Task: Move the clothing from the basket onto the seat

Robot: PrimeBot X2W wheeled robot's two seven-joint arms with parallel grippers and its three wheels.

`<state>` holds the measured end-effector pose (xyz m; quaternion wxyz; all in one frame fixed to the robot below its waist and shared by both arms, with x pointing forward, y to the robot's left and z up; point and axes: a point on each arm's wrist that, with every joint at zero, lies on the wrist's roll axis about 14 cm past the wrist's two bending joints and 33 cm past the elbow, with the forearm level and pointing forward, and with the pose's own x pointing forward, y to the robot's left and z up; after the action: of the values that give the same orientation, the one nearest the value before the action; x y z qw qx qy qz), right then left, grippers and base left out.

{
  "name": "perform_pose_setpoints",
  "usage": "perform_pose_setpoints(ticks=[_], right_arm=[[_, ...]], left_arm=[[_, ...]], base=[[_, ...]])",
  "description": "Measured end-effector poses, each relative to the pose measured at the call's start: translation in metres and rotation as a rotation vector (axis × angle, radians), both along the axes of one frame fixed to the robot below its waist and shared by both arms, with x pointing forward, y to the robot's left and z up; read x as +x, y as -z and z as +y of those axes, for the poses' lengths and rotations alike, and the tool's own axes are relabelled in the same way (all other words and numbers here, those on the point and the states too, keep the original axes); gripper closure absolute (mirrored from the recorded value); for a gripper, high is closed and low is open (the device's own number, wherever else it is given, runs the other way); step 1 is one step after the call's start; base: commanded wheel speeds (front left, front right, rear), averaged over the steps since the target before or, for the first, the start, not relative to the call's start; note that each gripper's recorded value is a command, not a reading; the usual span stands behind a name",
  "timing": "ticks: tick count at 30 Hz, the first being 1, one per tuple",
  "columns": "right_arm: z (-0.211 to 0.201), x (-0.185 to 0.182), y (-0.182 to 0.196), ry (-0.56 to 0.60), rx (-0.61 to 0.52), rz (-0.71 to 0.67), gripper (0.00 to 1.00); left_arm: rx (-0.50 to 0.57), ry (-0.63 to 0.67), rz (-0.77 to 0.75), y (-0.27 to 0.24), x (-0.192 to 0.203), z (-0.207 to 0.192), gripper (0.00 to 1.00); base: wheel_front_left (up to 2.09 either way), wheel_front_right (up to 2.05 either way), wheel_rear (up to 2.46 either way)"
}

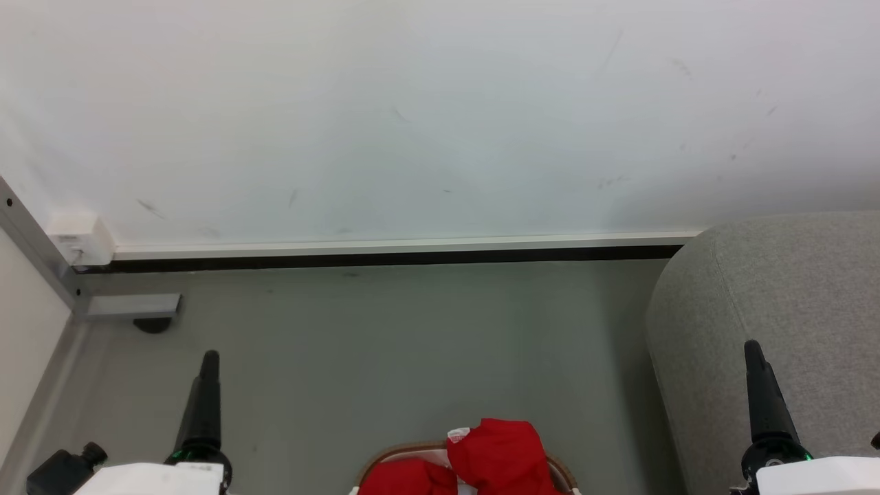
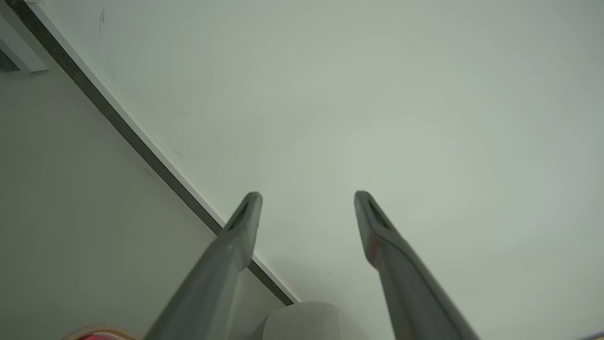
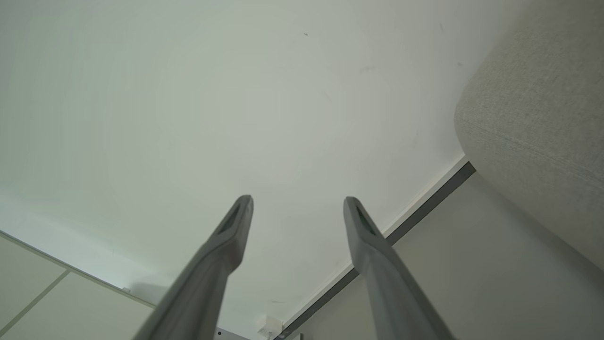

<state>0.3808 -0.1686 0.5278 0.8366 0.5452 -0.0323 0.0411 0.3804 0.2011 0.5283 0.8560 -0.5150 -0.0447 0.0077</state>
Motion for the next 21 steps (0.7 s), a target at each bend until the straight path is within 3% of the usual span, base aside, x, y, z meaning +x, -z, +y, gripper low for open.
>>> perform_pose_setpoints(ticks=[21], right_arm=[[0.005,-0.003,0.001,0.009,-0.471,-0.055,0.0]], left_arm=[[0.474,0.0,-0.045,-0.011,-0.003,-0.008,0.0]], base=[[0.0,0.0,0.0]])
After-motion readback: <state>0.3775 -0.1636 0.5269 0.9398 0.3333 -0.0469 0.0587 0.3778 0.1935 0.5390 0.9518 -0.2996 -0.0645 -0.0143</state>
